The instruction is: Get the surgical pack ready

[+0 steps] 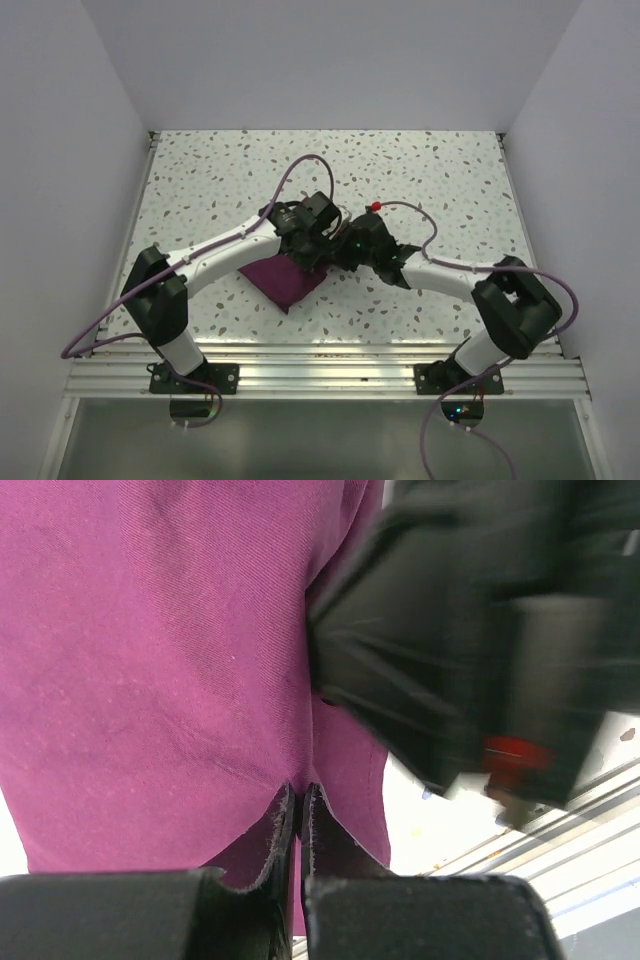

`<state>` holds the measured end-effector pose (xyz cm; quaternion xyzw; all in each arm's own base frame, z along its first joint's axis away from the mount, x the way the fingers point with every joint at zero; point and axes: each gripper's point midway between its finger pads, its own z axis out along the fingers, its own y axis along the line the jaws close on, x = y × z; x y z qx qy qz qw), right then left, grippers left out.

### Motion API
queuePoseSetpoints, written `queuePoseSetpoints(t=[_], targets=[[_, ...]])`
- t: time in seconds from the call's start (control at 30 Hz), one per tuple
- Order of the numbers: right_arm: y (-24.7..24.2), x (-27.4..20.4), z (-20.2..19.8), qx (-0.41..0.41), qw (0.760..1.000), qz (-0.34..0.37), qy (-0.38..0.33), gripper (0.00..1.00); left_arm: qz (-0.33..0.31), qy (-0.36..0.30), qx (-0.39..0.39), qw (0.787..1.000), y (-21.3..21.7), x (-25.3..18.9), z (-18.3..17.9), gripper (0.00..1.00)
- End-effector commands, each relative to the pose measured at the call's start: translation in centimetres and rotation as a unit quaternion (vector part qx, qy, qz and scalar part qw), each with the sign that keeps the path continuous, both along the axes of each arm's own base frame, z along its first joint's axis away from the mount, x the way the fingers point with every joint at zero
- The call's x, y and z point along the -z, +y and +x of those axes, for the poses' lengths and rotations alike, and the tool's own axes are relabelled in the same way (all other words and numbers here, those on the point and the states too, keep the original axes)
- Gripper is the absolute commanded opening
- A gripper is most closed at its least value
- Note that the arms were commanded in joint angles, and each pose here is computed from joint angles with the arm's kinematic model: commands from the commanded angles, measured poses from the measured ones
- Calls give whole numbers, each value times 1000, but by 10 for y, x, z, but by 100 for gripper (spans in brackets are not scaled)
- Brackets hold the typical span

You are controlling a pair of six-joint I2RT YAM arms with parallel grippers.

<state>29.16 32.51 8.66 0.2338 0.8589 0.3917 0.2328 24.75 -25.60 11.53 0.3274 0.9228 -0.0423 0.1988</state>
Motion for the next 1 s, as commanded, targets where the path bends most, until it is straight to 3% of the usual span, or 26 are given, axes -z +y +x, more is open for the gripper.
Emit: queuePoseSetpoints(t=[0.0,0.17,0.4,0.53,0.57,0.63,0.67,0.8,0.97], targets=[[-24,-10,-22,-35,998,-58,10,22,-37,-9,2,999,-16,-14,5,0],[-20,-18,-35,-47,998,-29,-1,19,-43,-9,-2,999,-15,-15,9,0],[22,-12,-35,-69,997,11,-27,0,-55,-7,1,998,-22,-21,9,0],[58,7,-35,-83,995,45,-32,0,-68,3,6,998,-27,-21,5,0],[72,-2,-29,-82,992,81,-53,0,-71,5,6,997,-28,-22,5,0],[86,26,-26,-67,993,82,-49,0,-78,5,5,997,-31,-25,6,0],[95,12,-20,-61,988,120,-75,0,-78,6,5,997,-31,-24,6,0],[77,18,-15,-12,985,146,-89,0,-76,17,7,997,-30,-20,1,0],[27,36,-42,-15,998,53,-26,0,-59,8,3,998,-19,-14,0,0]])
